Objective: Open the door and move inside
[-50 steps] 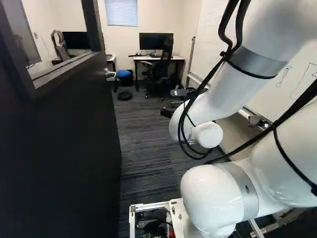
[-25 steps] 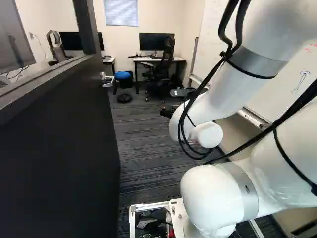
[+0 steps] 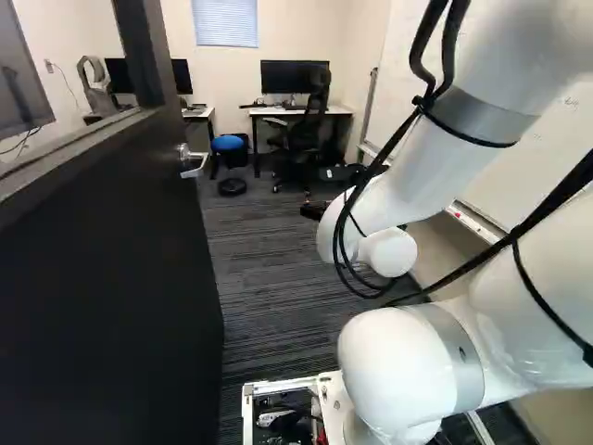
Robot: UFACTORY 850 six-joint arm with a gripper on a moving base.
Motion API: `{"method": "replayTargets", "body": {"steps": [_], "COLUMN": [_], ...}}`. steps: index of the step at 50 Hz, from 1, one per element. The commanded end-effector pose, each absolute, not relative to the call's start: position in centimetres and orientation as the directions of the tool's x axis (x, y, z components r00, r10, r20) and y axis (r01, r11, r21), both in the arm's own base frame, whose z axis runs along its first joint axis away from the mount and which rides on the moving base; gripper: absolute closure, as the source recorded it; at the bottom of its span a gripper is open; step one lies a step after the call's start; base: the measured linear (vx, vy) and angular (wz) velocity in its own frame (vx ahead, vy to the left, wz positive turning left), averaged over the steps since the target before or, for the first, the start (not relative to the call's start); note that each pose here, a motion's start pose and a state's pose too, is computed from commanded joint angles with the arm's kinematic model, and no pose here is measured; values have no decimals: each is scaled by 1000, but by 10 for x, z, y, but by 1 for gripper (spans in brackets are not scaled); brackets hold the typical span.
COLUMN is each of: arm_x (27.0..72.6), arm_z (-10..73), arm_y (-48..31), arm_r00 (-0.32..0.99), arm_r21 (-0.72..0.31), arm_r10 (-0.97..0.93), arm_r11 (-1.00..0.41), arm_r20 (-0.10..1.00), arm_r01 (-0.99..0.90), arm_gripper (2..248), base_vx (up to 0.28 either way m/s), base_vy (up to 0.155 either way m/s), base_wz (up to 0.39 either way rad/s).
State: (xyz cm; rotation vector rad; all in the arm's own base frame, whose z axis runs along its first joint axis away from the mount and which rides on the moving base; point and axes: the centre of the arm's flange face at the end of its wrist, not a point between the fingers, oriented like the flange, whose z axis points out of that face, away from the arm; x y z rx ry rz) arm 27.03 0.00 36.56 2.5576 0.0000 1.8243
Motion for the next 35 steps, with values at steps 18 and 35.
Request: {"method": "replayTargets", "body": {"steps": [18, 35], "arm_x": [270, 270], "arm_z": [366, 366], "arm_y": [0, 0], "arm_r00": [326, 326], "arm_r21": [0, 0], "arm_r10": [0, 0], "arm_r11": [-1000, -1000], "arm_r20": [946, 946], "arm_r01": [0, 0], "arm_gripper": [3, 3], "base_vx": [204, 232], "base_vy": [-2, -29], "base_wz": [-7, -13]}}
